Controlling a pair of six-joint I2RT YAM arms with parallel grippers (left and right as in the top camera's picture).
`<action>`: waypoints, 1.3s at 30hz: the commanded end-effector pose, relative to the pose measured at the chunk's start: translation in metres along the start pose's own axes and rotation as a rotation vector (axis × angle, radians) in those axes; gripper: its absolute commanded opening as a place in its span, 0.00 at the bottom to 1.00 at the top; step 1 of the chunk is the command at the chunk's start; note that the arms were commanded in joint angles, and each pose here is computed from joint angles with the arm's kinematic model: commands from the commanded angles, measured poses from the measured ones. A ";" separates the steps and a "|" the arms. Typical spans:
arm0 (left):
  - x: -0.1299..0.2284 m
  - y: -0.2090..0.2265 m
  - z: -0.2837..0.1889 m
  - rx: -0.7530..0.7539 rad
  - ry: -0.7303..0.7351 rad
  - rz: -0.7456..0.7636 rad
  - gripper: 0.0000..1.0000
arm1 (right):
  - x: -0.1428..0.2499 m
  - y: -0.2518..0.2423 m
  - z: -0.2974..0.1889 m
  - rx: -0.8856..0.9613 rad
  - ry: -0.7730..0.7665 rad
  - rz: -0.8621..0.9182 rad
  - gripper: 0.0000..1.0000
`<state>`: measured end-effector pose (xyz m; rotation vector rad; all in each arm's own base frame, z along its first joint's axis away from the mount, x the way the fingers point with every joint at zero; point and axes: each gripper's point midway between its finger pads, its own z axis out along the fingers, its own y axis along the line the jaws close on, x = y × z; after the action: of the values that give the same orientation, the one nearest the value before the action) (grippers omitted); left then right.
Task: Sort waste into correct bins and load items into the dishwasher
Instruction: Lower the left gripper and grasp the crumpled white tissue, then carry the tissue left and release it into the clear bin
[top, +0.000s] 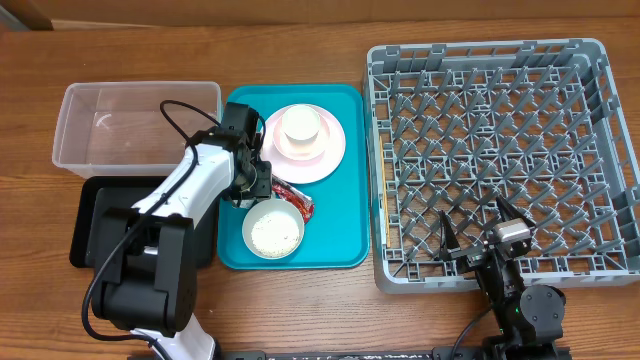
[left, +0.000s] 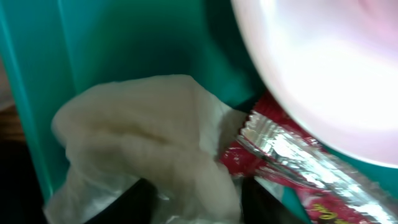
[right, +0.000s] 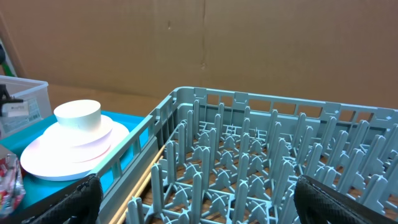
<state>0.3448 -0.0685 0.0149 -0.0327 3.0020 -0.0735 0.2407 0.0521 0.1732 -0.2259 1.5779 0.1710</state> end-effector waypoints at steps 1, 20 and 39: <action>0.010 0.002 0.009 -0.014 0.026 -0.004 0.27 | 0.001 0.000 0.000 -0.002 -0.007 -0.001 1.00; -0.060 -0.012 -0.114 -0.001 -0.121 -0.003 0.04 | 0.001 0.000 0.000 -0.002 -0.007 -0.001 1.00; -0.111 0.080 -0.175 -0.492 -0.386 -0.149 0.04 | 0.001 0.000 0.000 -0.002 -0.007 -0.001 1.00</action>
<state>0.4263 -0.0013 0.1784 -0.1551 2.6442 0.5067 0.2407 0.0521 0.1732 -0.2256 1.5779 0.1713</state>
